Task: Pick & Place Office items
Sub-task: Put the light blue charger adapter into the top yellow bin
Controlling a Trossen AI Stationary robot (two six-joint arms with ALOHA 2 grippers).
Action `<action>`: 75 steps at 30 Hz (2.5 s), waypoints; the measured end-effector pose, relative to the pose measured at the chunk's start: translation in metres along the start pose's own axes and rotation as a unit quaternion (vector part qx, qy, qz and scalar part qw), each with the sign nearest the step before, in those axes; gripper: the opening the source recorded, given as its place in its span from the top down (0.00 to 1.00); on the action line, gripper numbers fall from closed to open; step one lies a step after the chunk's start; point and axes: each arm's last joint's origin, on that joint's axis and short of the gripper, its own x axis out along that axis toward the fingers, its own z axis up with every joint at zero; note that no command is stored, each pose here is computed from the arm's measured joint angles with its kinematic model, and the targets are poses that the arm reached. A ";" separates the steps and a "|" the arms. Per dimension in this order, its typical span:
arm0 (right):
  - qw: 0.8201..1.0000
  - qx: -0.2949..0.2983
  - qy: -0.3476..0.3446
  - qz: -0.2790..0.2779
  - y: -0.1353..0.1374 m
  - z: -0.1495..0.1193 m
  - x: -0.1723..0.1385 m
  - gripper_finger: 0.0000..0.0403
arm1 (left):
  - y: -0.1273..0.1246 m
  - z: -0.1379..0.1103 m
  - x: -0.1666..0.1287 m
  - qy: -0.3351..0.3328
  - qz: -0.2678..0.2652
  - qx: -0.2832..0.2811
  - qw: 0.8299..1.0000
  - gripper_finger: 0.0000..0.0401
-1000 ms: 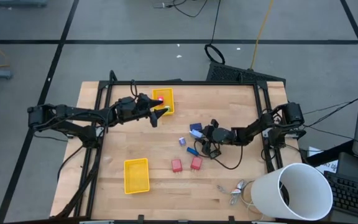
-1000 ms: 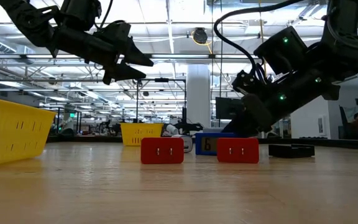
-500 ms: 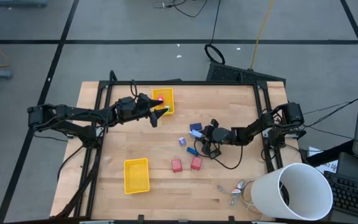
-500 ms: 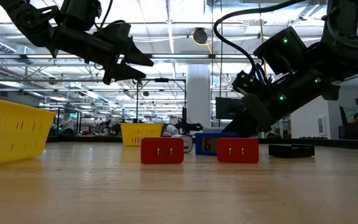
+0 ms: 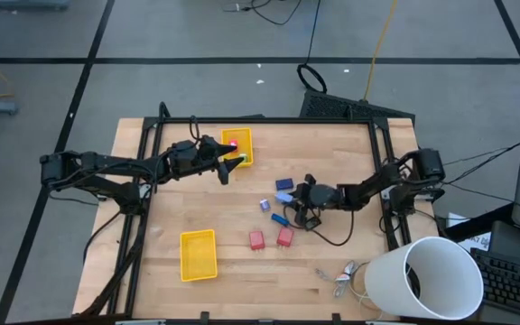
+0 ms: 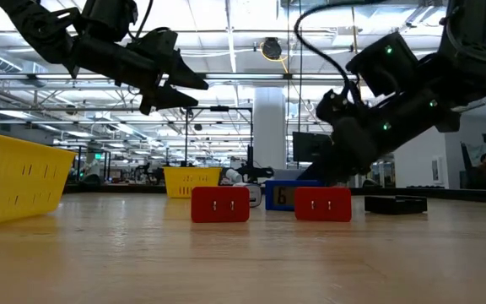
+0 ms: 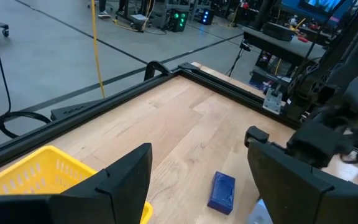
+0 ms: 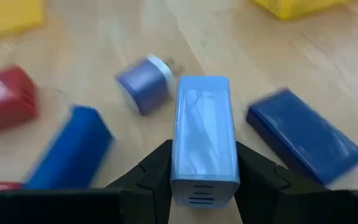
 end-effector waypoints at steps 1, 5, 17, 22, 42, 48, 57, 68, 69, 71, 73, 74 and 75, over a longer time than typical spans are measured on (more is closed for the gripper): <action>1.000 0.001 -0.004 0.007 0.001 0.003 -0.002 0.70 | 0.000 0.000 0.000 0.000 0.000 -0.001 1.000 0.33; 0.999 -0.002 -0.030 0.013 0.003 0.022 -0.017 0.69 | 0.000 0.000 0.000 0.001 0.000 -0.001 1.000 0.33; 0.989 -0.062 -0.134 0.026 0.002 0.077 -0.088 0.69 | 0.000 0.000 0.000 0.001 0.000 -0.002 1.000 0.33; 0.985 -0.070 -0.156 0.021 -0.001 0.086 -0.115 0.69 | 0.000 0.000 0.000 0.001 0.000 -0.018 1.000 0.33; 0.991 -0.047 -0.105 0.064 -0.005 0.079 -0.131 0.69 | -0.024 0.005 -0.004 -0.030 -0.118 0.012 0.992 0.33; 0.985 -0.053 -0.123 0.106 0.000 0.082 -0.124 0.69 | -0.051 0.001 -0.011 -0.052 -0.198 0.112 0.972 0.33; 0.973 -0.067 -0.163 0.150 0.008 0.088 -0.111 0.69 | -0.077 -0.018 -0.007 -0.077 -0.237 0.199 0.948 0.33; 0.971 -0.068 -0.171 0.151 0.010 0.087 -0.099 0.69 | -0.092 -0.015 0.049 -0.032 -0.210 0.144 0.967 0.33; 0.971 -0.068 -0.171 0.151 0.010 0.087 -0.099 0.69 | -0.094 -0.014 0.055 -0.027 -0.209 0.143 0.967 0.33; 0.971 -0.068 -0.171 0.151 0.010 0.087 -0.099 0.69 | -0.100 -0.012 0.066 -0.021 -0.208 0.144 0.967 0.33; 0.971 -0.069 -0.170 0.156 0.011 0.087 -0.099 0.69 | -0.105 -0.013 0.076 -0.016 -0.210 0.144 0.967 0.33; 0.970 -0.070 -0.166 0.162 0.011 0.086 -0.099 0.69 | -0.107 -0.015 0.080 -0.013 -0.213 0.144 0.966 0.33; 0.970 -0.071 -0.162 0.164 0.011 0.085 -0.099 0.69 | -0.109 -0.016 0.082 -0.009 -0.215 0.145 0.966 0.33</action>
